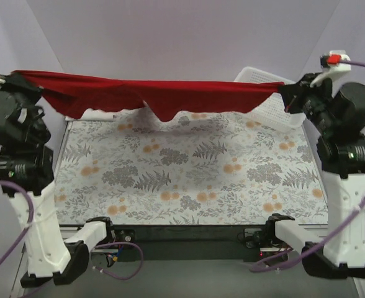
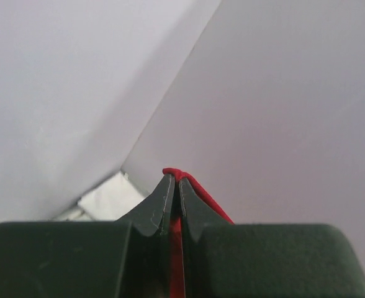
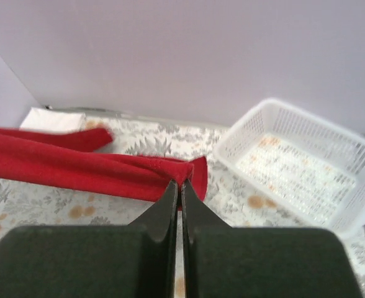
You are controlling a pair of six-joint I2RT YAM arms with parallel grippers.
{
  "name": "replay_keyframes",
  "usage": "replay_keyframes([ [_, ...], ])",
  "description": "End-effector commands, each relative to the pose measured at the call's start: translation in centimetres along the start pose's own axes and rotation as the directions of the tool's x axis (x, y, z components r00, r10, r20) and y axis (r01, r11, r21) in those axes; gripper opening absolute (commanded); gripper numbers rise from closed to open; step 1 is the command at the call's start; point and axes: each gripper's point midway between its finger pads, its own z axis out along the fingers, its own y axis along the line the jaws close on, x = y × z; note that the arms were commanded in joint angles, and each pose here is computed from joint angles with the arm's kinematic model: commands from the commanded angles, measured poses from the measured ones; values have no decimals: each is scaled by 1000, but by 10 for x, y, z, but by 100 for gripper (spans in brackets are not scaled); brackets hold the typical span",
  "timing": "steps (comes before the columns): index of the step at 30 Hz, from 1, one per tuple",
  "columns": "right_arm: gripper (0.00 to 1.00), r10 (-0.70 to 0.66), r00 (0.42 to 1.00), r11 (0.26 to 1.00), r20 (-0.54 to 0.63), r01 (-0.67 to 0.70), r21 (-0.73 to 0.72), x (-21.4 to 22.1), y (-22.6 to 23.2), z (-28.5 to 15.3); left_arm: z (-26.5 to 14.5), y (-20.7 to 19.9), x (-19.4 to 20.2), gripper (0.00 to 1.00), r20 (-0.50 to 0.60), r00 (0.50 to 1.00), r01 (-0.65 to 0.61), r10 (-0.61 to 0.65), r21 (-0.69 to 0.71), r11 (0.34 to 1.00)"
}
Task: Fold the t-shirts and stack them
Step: Flatten the tshirt out
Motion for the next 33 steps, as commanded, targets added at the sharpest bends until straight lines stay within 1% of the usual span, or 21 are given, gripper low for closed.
replay_keyframes([
  [1, 1, -136, 981, 990, 140, 128, 62, -31, 2, -56, -35, 24, -67, 0, 148, 987, -54, 66, -81, 995],
  [3, 1, -168, 969, 986, 181, 162, 44, -39, 11, -74, -56, 18, -99, 0, 208, 977, -30, 37, -36, 999],
  [6, 1, -204, 944, 979, 258, 199, 43, -53, 23, -106, -72, 16, -124, 0, 260, 965, -26, 25, 0, 1000],
  [9, 1, -220, 937, 975, 272, 217, 43, -56, 25, -113, -69, 5, -121, 0, 249, 968, -46, 33, 50, 998],
  [12, 1, -208, 952, 978, 224, 206, 33, -43, 19, -95, -43, -16, -86, 0, 165, 984, -88, 68, 119, 989],
  [14, 1, -192, 966, 981, 174, 190, 29, -29, 13, -77, -13, -29, -35, 0, 59, 992, -124, 116, 162, 979],
  [15, 1, -176, 978, 984, 109, 175, 24, -8, 4, -57, -2, -33, -19, 0, 30, 993, -121, 117, 173, 977],
  [16, 1, -167, 983, 986, 82, 165, 22, 2, 0, -46, 14, -29, 21, 0, -46, 987, -143, 153, 172, 975],
  [17, 1, -159, 985, 987, 71, 158, 19, 9, -4, -34, 27, -32, 49, 0, -97, 980, -152, 173, 189, 970],
  [18, 1, -137, 991, 990, 4, 137, 28, 35, -15, -13, 37, -30, 74, 0, -138, 973, -157, 186, 195, 968],
  [19, 1, -125, 992, 991, -24, 126, 38, 49, -22, -2, 48, -34, 91, 0, -147, 973, -143, 177, 212, 967],
  [21, 1, -102, 993, 991, -54, 106, 77, 69, -40, 28, 69, -23, 170, 0, -279, 932, -171, 232, 226, 959],
  [23, 1, -72, 991, 991, -111, 84, 107, 102, -56, 52, 83, -21, 211, 0, -330, 914, -163, 237, 236, 958],
  [24, 1, -64, 991, 986, -115, 80, 145, 113, -70, 72, 91, -11, 255, 0, -401, 877, -182, 265, 234, 955],
  [26, 1, -21, 986, 981, -165, 52, 186, 144, -85, 91, 101, -11, 291, 0, -435, 858, -177, 272, 247, 953],
  [27, 1, -12, 985, 980, -172, 45, 194, 156, -93, 109, 106, -3, 323, 0, -480, 828, -193, 291, 244, 950],
  [29, 1, 2, 983, 977, -184, 37, 208, 173, -103, 126, 116, 1, 352, 0, -509, 807, -201, 299, 240, 950],
  [30, 1, 11, 976, 975, -218, 38, 218, 192, -111, 140, 119, 2, 363, 0, -520, 799, -203, 302, 239, 949],
  [31, 1, 0, 980, 975, -199, 44, 219, 194, -115, 151, 125, 9, 390, 0, -552, 773, -220, 314, 231, 948],
  [32, 1, -1, 978, 974, -210, 48, 219, 199, -119, 159, 127, 12, 401, 0, -566, 762, -221, 314, 228, 948],
  [33, 1, -5, 966, 974, -259, 63, 219, 220, -126, 172, 129, 14, 414, 0, -582, 750, -221, 315, 228, 948],
])
